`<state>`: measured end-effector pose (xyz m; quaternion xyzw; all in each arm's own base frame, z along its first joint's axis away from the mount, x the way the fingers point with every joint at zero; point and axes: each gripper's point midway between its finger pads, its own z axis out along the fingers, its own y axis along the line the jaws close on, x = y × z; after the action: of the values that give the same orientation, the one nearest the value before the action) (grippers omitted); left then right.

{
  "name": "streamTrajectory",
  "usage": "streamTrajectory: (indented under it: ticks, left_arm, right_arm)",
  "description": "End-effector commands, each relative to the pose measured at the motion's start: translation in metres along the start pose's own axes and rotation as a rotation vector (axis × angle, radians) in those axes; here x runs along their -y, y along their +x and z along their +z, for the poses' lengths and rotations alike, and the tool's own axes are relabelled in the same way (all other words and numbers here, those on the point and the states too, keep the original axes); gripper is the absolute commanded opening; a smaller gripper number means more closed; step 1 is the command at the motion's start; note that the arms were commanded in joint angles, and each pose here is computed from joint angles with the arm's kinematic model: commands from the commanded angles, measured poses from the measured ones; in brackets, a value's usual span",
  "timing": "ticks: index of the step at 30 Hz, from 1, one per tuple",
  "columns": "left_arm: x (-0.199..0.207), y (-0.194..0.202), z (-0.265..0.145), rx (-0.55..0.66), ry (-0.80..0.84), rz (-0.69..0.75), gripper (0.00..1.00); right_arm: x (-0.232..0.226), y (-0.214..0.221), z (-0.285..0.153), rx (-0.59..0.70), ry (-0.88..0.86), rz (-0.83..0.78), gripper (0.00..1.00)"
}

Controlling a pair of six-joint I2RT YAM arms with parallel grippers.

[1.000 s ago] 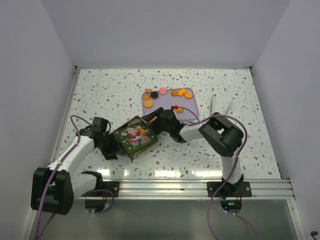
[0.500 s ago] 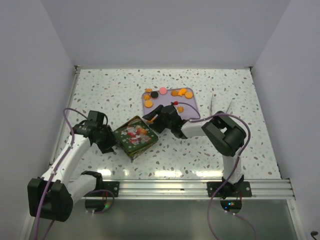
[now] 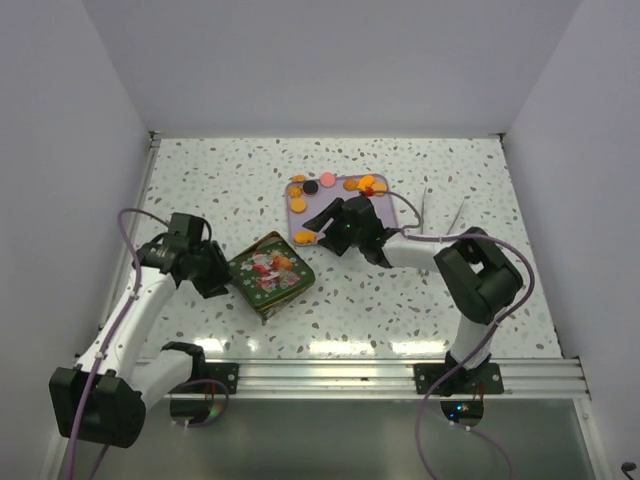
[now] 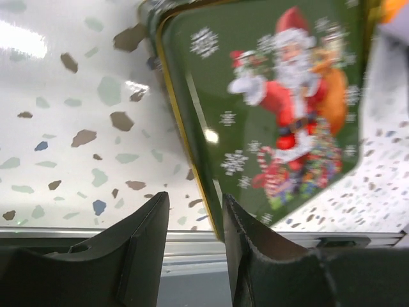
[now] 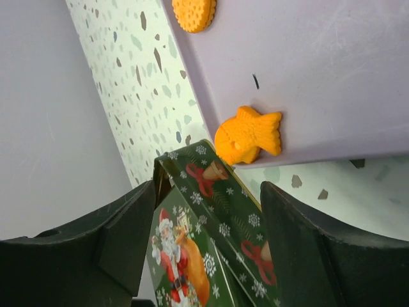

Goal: Pack the cookies

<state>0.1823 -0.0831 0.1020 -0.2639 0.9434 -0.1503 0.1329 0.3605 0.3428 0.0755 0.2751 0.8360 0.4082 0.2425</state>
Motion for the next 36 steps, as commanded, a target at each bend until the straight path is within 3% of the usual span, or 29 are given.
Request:
streamTrajectory:
  ticks: [1, 19, 36]
  left_arm:
    - [0.032, -0.022, -0.039, 0.097, 0.112, 0.029, 0.44]
    - [0.042, 0.001, -0.013, 0.016, 0.214, 0.090, 0.43]
    - [0.056, 0.022, 0.018, -0.031, 0.179, 0.107, 0.40]
  right_arm:
    - [-0.001, -0.003, -0.026, -0.017, 0.014, -0.071, 0.70]
    - [0.013, 0.064, -0.099, -0.278, 0.009, -0.034, 0.63]
    - [0.030, 0.088, -0.103, -0.348, 0.032, -0.039, 0.49]
